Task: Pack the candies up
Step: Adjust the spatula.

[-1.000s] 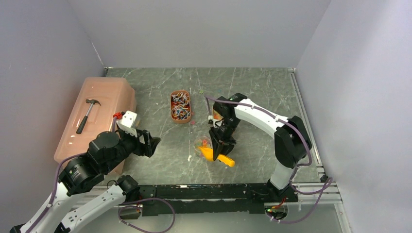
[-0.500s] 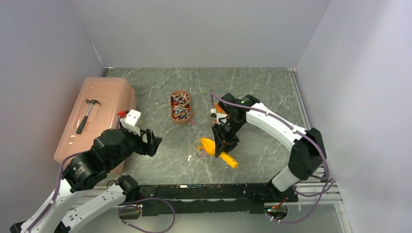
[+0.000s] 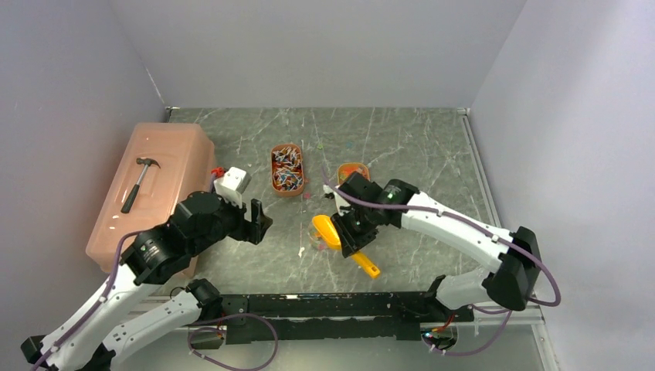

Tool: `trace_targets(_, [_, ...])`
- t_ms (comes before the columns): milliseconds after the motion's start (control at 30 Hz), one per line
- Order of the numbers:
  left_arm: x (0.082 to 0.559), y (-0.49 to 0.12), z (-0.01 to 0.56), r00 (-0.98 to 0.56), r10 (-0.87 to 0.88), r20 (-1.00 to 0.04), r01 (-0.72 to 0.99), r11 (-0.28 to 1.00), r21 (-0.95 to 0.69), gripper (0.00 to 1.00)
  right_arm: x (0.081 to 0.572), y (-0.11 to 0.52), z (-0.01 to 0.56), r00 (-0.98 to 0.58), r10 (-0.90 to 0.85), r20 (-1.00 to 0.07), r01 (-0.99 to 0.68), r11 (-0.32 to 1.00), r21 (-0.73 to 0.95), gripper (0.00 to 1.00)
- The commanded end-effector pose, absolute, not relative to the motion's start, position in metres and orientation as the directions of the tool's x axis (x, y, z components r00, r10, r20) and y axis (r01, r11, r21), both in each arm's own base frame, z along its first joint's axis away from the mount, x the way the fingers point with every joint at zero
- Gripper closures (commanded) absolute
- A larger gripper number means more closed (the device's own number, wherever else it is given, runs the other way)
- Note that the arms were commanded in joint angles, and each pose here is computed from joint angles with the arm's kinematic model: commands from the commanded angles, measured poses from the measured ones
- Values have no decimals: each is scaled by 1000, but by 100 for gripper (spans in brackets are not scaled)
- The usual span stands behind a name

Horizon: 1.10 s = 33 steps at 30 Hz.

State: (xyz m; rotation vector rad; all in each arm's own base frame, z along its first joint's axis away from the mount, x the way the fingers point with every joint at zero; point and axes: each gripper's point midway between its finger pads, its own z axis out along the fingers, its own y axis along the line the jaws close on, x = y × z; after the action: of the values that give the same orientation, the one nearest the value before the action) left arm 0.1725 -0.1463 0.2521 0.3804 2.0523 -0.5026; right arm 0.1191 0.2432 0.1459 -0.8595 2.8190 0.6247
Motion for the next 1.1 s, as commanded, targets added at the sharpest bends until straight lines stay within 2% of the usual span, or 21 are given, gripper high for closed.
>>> trace_targets(0, [175, -163, 265, -511, 2, -859, 468, 839, -277, 17, 143, 253, 153, -719, -519, -462, -653, 732, 195, 100])
trace_targets(433, [175, -189, 253, -619, 3, -785, 461, 810, -361, 17, 141, 282, 169, -371, -558, -742, -813, 582, -32, 100])
trace_targets(767, [180, -212, 240, -676, 66, -734, 484, 791, -374, 18, 134, 289, 185, -202, -510, -836, -854, 509, -104, 100])
trace_targets(1067, [185, -222, 246, -689, 76, -721, 489, 783, -384, 19, 134, 283, 185, -153, -529, -835, -845, 508, -167, 100])
